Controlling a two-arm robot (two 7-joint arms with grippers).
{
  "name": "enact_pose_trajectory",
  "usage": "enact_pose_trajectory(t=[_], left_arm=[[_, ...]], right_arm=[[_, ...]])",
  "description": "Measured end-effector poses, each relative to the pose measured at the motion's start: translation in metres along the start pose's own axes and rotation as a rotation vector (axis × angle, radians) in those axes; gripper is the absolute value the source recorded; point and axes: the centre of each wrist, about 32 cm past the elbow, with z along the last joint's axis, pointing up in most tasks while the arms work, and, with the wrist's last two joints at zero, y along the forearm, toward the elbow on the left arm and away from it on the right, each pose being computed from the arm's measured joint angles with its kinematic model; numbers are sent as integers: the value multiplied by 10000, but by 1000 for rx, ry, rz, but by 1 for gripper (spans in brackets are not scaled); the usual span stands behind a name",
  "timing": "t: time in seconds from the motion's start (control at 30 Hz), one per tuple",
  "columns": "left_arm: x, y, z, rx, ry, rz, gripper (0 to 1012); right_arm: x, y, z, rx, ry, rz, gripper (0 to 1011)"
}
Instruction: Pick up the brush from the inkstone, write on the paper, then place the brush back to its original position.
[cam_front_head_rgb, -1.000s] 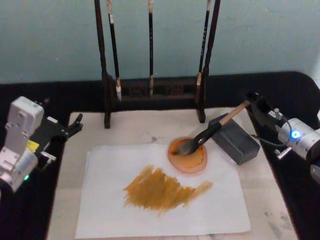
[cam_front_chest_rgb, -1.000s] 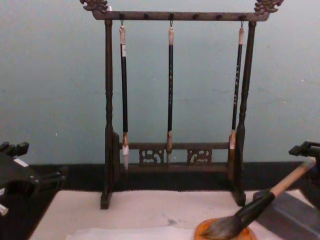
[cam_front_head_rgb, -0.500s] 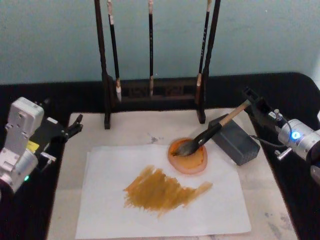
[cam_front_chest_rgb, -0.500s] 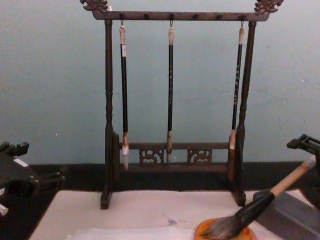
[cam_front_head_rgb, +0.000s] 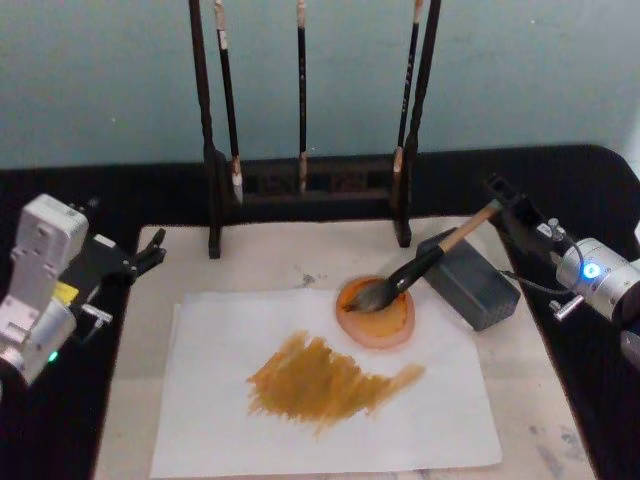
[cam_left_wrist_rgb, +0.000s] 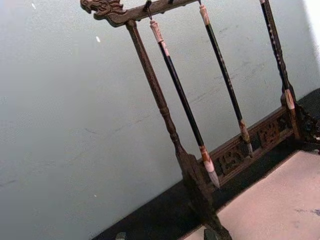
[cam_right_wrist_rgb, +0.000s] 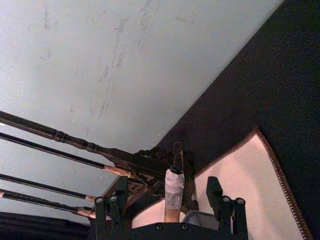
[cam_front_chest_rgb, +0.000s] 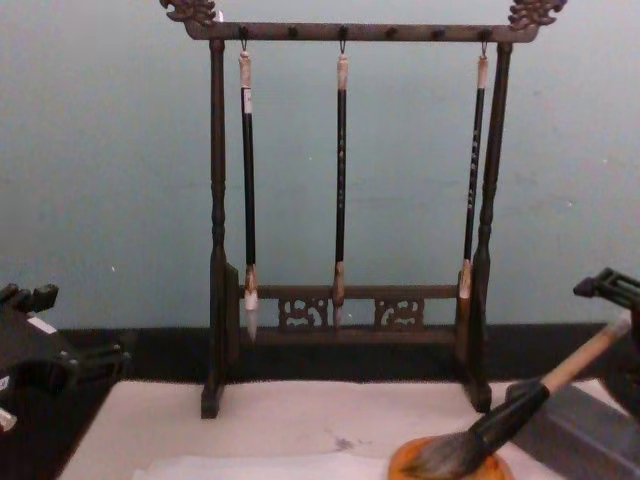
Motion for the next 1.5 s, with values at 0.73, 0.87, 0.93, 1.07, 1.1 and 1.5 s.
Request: enact_pose_trajectory(t=[0.73,0.87,0.93,1.07,1.1,1.5], left_arm=[[0,0,0,0,0,0,1010],[0,0,0,0,0,0,1010],[0,0,0,0,0,0,1010],[0,0,0,0,0,0,1010],[0,0,0,0,0,0,1010],[0,0,0,0,0,0,1010]], right_arm=[[-68,-175,-15,19,-1,-12,1000],[-171,-366,-45,24,-27,-16,1000],[-251,-493,-65,24,-58,-20,1000],[-397,-683,-102,43,-153,-32,1000],[-432,-722,-109,49,-184,-33,1000],[-828,-901,-322,191,-950,-30,1000]])
